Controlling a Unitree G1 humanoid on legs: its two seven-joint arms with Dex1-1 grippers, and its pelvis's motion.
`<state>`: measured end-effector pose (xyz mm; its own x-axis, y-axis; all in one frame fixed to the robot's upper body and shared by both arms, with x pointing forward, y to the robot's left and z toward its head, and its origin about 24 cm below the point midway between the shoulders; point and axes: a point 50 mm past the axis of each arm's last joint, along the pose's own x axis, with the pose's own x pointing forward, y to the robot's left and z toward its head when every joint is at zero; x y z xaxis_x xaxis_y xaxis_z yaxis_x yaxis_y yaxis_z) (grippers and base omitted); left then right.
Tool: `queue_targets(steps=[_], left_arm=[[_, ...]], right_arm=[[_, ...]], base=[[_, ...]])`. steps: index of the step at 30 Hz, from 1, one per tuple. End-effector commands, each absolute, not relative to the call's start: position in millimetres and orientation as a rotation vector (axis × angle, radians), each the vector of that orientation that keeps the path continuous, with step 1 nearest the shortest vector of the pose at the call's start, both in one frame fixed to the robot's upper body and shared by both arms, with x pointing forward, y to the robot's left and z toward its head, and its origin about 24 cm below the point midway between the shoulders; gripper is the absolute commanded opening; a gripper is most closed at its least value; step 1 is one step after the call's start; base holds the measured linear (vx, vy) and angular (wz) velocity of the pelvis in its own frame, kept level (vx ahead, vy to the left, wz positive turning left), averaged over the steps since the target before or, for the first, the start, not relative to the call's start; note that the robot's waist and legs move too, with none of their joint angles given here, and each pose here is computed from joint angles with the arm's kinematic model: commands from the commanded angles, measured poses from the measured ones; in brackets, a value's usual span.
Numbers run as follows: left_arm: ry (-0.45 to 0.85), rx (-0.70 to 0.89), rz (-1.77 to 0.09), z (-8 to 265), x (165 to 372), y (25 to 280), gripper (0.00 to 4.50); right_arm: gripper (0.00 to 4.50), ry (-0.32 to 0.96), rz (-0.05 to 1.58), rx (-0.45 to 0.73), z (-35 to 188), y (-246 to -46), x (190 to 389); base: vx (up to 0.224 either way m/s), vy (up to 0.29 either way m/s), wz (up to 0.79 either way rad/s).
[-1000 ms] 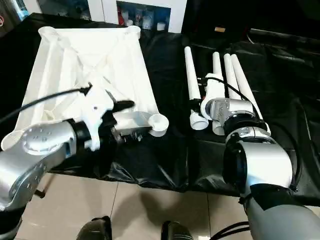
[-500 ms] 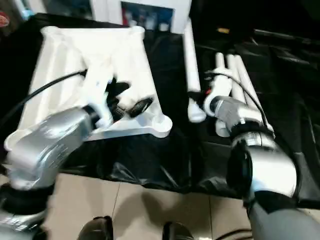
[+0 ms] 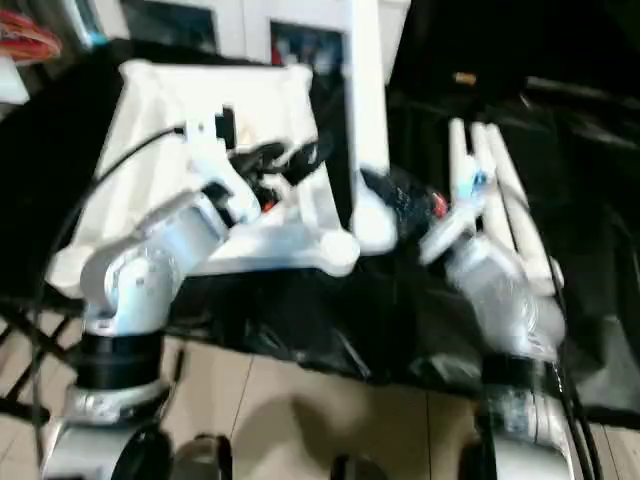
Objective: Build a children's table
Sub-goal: Pick table leg
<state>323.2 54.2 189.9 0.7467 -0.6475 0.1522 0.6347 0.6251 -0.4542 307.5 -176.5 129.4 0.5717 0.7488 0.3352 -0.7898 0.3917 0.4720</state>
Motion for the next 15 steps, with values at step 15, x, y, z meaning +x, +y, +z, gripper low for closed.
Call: queue_targets(steps=[15], left_arm=[[0.05,-0.638,-0.995,205,307,28,4.5]], right_arm=[[1.88,-0.061,1.088,0.678,141,-164.2,277.0]], base=[[0.0,0.0,0.0]])
